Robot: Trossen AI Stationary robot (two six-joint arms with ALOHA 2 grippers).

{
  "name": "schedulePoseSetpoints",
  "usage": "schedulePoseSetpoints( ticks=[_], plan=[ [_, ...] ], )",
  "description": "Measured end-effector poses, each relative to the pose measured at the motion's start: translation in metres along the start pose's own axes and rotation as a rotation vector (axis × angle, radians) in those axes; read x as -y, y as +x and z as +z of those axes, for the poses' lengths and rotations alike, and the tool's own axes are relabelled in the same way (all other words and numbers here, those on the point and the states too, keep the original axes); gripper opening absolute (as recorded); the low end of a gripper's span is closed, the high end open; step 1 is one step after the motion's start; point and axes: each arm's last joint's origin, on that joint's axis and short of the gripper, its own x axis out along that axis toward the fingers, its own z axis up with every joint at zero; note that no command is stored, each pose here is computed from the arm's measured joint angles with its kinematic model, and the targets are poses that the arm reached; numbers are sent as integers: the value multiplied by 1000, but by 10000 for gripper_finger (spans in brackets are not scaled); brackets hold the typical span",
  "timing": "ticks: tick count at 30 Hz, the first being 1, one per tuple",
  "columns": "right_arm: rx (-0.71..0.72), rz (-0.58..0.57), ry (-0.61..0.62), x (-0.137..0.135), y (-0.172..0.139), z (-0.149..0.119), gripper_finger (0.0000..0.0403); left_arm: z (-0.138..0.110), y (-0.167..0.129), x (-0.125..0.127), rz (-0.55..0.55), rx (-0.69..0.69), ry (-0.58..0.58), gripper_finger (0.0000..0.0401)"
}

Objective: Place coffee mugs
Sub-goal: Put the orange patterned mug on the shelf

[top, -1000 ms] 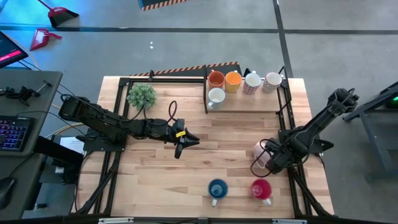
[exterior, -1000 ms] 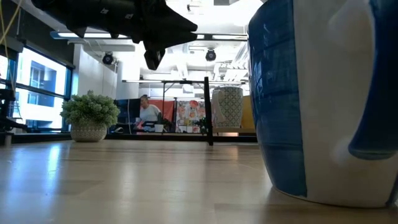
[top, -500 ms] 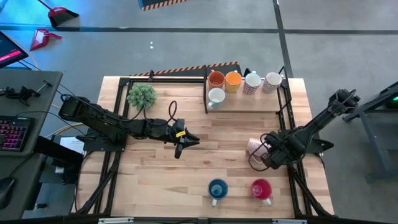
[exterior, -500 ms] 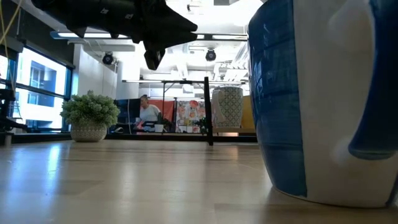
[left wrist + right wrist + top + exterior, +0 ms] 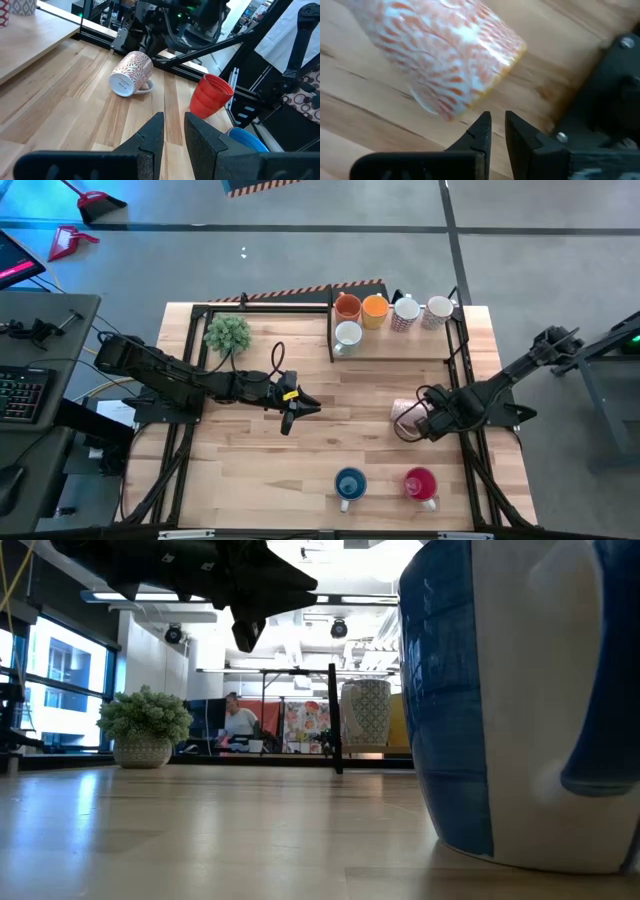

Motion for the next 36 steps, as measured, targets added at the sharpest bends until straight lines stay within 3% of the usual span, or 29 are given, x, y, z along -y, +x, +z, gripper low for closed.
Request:
schedulePoseSetpoints(
  ticks=[10,19,31,36],
  plan=[
    [102,55,163,6,-7,5,34,0,0,0,0,0,26,65],
    [115,68,206,7,-8,9,34,0,0,0,0,0,27,65],
    [201,202,221,-5,-10,12,34,2,0,-4,7,3,59,65],
    [176,200,243,-5,-10,12,34,3,0,-6,-6,-2,56,65]
  ],
)
